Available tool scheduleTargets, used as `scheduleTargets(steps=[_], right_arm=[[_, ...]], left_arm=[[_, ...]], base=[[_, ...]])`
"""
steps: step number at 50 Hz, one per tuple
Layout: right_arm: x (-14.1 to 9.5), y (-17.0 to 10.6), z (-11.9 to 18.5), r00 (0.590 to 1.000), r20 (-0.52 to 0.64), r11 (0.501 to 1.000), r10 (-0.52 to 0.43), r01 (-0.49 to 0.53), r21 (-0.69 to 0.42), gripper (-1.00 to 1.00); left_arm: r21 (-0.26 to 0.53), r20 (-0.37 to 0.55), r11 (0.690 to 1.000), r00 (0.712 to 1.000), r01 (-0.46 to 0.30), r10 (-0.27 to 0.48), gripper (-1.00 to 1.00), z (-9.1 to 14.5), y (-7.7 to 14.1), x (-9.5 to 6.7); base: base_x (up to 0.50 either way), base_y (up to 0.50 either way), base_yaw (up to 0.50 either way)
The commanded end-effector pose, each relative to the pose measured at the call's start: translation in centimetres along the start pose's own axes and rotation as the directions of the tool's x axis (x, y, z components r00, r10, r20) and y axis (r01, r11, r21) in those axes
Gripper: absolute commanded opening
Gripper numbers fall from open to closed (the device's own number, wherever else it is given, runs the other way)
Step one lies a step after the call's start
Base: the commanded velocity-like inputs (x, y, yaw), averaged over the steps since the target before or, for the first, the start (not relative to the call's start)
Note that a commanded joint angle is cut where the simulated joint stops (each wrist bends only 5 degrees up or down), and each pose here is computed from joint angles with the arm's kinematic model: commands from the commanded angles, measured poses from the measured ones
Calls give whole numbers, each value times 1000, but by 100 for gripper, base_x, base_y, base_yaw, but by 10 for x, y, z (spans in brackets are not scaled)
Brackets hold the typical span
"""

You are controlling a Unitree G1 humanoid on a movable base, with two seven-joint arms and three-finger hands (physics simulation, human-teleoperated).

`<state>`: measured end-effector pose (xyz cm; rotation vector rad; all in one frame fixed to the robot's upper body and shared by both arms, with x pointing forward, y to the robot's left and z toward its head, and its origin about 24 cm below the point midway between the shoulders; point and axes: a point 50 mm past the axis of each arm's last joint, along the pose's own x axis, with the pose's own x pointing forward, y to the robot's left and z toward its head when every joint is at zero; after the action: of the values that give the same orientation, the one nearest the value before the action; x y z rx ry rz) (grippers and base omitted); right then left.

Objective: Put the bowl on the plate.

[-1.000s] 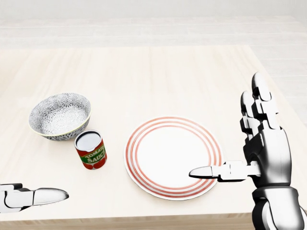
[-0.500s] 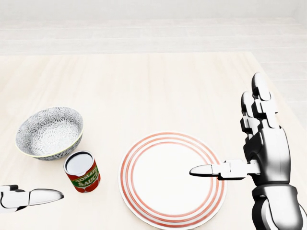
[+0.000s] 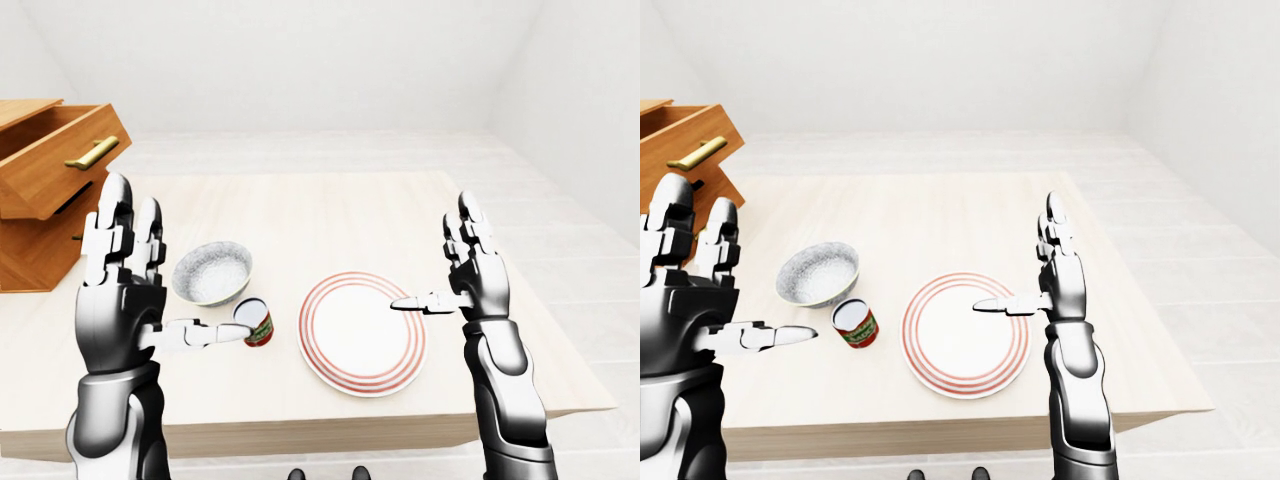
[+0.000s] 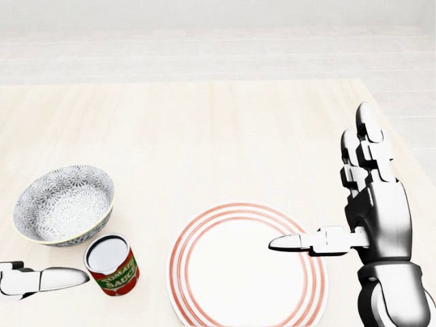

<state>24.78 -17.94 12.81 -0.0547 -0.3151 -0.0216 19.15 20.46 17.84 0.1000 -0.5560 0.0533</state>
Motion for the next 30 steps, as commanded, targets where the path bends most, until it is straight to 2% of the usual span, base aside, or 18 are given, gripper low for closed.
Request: scheduleTargets(steps=[1, 24, 30], right_arm=[[0, -1, 2, 1000, 10, 1000, -3, 3, -3, 100], [-1, -1, -2, 1000, -8, 1000, 2, -2, -5, 100], [-1, -1, -3, 1000, -15, 1000, 2, -2, -4, 100]], left_arm=[[8, 21, 1000, 1000, -1, 1, 100, 4, 1, 1], [9, -3, 1000, 1000, 12, -12, 100, -1, -1, 2], [15, 8, 1000, 1000, -23, 22, 100, -1, 2, 5]], base=[[0, 0, 0], [0, 0, 0], [0, 0, 0]])
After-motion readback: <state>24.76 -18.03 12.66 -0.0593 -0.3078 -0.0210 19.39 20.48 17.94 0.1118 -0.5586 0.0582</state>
